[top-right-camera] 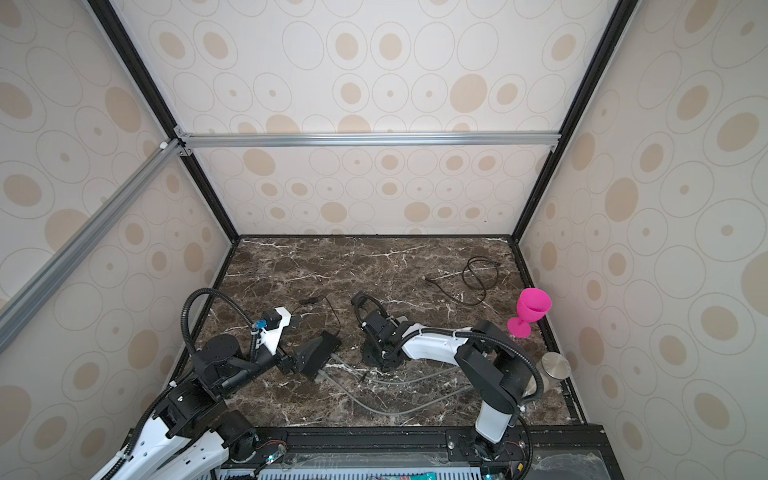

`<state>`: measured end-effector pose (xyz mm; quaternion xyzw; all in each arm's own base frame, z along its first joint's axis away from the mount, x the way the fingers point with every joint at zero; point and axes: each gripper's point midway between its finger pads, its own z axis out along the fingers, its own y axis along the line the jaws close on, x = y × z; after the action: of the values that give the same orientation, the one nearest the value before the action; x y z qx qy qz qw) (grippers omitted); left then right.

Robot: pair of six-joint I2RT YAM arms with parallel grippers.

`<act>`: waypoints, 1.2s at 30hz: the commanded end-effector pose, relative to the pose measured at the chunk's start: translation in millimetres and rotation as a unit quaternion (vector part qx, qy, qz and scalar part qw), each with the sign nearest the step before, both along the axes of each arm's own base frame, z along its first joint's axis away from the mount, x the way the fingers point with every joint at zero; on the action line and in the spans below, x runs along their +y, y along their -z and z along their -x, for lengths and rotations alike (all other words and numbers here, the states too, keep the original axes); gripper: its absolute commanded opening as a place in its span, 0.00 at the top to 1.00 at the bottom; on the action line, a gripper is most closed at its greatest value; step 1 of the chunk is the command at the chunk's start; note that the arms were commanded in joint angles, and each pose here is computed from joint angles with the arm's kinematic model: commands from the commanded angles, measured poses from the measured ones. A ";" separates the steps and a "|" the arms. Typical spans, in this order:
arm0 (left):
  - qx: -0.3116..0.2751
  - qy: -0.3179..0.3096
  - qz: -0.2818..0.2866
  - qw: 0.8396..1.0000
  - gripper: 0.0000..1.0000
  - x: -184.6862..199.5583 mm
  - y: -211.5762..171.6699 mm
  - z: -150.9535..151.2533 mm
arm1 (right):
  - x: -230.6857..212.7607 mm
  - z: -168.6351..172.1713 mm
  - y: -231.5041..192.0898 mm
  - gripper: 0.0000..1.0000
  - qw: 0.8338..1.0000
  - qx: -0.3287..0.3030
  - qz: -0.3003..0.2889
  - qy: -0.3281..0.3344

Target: Insert the plug into the switch port

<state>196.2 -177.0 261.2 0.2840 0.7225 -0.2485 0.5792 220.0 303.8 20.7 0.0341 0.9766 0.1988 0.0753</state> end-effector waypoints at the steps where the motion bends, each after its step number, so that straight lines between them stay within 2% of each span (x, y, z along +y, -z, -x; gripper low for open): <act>1: -0.007 -0.002 0.002 1.000 0.17 1.7 -2.9 0.2 | -21.0 17.9 25.7 0.90 0.997 0.045 0.049 0.032; 4: -0.004 0.004 -0.003 1.000 0.17 -0.7 0.8 0.0 | -20.7 16.4 20.7 0.99 0.998 0.031 0.043 0.018; 8: 0.008 0.020 -0.017 1.000 0.19 -8.5 12.2 -1.9 | -9.8 8.4 3.1 1.00 1.000 -0.005 0.015 -0.014; 12: 0.042 0.013 -0.041 0.998 0.24 -12.6 28.3 -11.1 | 1.0 -4.9 -21.4 1.00 0.999 -0.037 -0.033 -0.011; 17: 0.098 0.051 -0.037 0.993 0.24 -32.7 40.8 -10.1 | 14.0 -27.3 -60.9 1.00 0.988 -0.120 -0.101 -0.007; 21: 0.158 0.065 0.037 0.985 0.24 -48.3 42.1 -7.3 | 12.8 -41.0 -90.6 1.00 0.974 -0.186 -0.130 0.001; 24: 0.193 0.070 0.107 0.973 0.29 -55.4 46.4 -2.7 | 9.8 -46.9 -107.0 1.00 0.965 -0.222 -0.137 0.004; 26: 0.212 0.069 0.145 0.964 0.36 -57.2 53.8 0.6 | 9.2 -49.8 -114.7 1.00 0.960 -0.237 -0.147 0.008; 29: 0.231 0.088 0.200 0.948 0.38 -63.8 63.1 11.2 | 10.7 -52.2 -122.5 1.00 0.954 -0.252 -0.162 0.012; 32: 0.261 0.083 0.216 0.937 0.38 -67.9 82.2 16.0 | 12.5 -52.7 -128.7 1.00 0.950 -0.260 -0.173 0.011; 36: 0.295 0.075 0.188 0.934 0.37 -77.1 104.7 14.7 | 12.3 -53.3 -130.1 1.00 0.949 -0.263 -0.176 0.011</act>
<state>173.9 -241.3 128.1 0.1557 0.8036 -0.4570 0.3481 267.1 318.2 136.6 -0.0012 0.8845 0.3565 0.3008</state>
